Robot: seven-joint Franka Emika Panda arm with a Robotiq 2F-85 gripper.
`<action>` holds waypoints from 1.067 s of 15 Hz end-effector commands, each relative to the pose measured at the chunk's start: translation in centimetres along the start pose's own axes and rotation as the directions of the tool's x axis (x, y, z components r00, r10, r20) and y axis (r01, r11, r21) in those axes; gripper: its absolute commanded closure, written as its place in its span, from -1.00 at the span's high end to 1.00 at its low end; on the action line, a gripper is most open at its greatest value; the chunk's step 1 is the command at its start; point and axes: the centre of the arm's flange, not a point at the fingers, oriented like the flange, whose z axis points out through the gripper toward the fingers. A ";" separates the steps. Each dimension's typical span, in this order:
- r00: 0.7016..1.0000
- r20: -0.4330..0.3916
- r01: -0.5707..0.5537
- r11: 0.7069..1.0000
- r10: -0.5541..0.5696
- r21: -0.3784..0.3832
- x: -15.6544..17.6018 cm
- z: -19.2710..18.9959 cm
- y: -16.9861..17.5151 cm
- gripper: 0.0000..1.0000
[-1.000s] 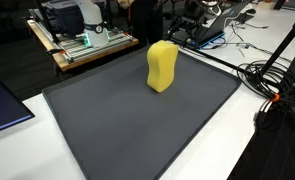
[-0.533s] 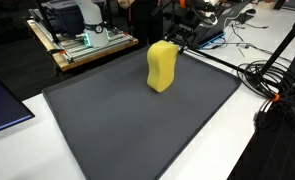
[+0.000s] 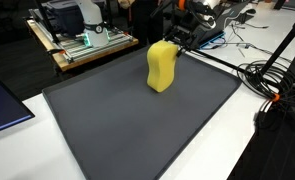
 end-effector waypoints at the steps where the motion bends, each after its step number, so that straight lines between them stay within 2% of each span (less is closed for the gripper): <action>1: 0.999 0.030 0.020 1.000 -0.020 -0.001 -0.2 -0.1 0.4 0.47; 5: 0.999 0.034 0.028 1.000 -0.027 -0.001 -0.2 -0.2 0.4 -0.12; 10: 0.999 0.030 0.037 0.999 -0.037 0.004 -0.3 -0.4 0.3 -0.73; 13: 0.999 0.027 0.041 0.999 -0.042 0.007 -0.2 -0.4 0.2 -0.86; 15: 0.999 0.029 0.043 0.999 -0.043 0.007 -0.3 -0.3 0.2 -0.81; 16: 0.999 0.028 0.044 0.999 -0.044 0.005 -0.3 -0.3 0.2 -0.85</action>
